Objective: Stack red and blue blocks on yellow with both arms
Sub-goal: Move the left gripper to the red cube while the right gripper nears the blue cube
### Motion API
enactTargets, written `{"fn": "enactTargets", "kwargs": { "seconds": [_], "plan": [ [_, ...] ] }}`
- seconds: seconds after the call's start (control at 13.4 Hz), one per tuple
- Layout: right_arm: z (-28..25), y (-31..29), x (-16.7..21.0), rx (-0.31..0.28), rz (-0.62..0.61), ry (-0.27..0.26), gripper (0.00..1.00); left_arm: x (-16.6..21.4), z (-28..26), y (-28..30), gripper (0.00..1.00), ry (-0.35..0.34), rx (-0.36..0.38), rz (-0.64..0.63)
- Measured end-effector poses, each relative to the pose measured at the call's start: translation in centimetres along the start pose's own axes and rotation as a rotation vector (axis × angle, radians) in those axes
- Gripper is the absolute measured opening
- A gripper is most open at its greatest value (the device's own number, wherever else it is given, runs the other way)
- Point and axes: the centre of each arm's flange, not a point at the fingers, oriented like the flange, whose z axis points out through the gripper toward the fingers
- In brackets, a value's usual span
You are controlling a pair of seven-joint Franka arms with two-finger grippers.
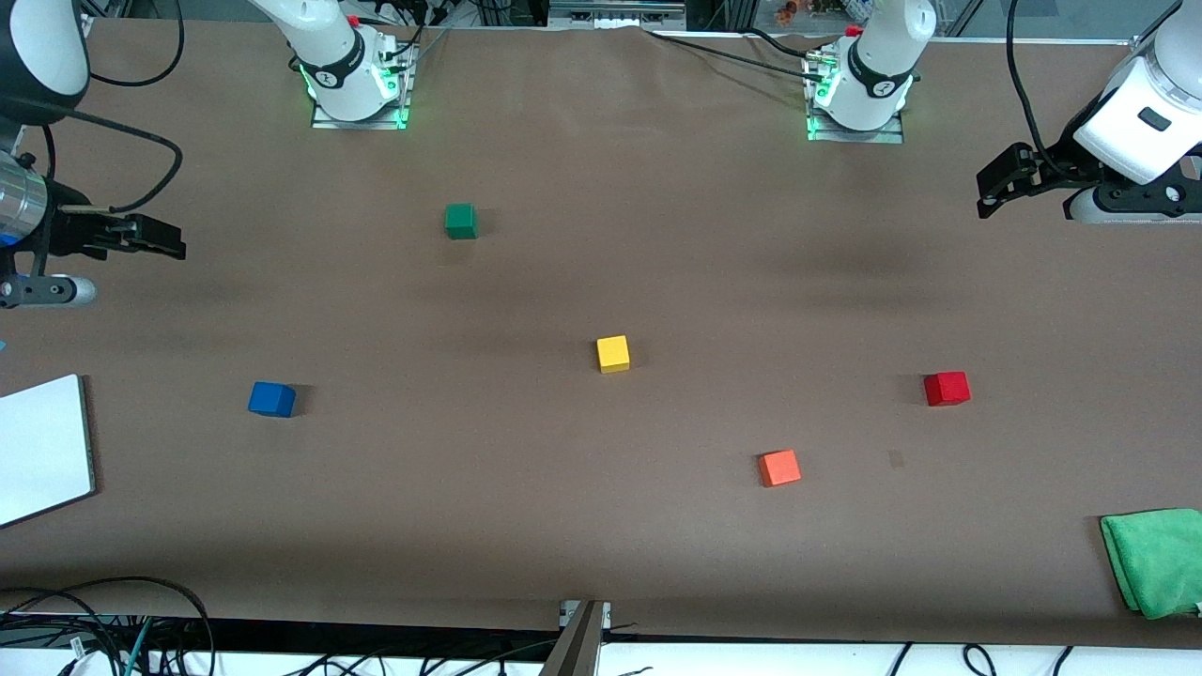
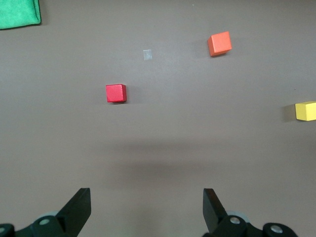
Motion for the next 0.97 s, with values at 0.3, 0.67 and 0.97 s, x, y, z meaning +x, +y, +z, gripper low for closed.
{"fn": "enactTargets", "kwargs": {
  "seconds": [0.3, 0.67, 0.97],
  "plan": [
    [1.2, 0.3, 1.1, -0.001, 0.006, -0.006, 1.00, 0.2, -0.3, -1.3, 1.00, 0.007, -0.002, -0.023],
    [2.1, 0.5, 2.0, -0.002, 0.010, 0.001, 1.00, 0.7, 0.2, -1.5, 1.00, -0.012, -0.003, -0.027],
    [3.3, 0.7, 3.0, -0.004, 0.013, 0.001, 1.00, 1.4, 3.2, -4.8, 1.00, -0.133, -0.001, -0.083]
  ]
}}
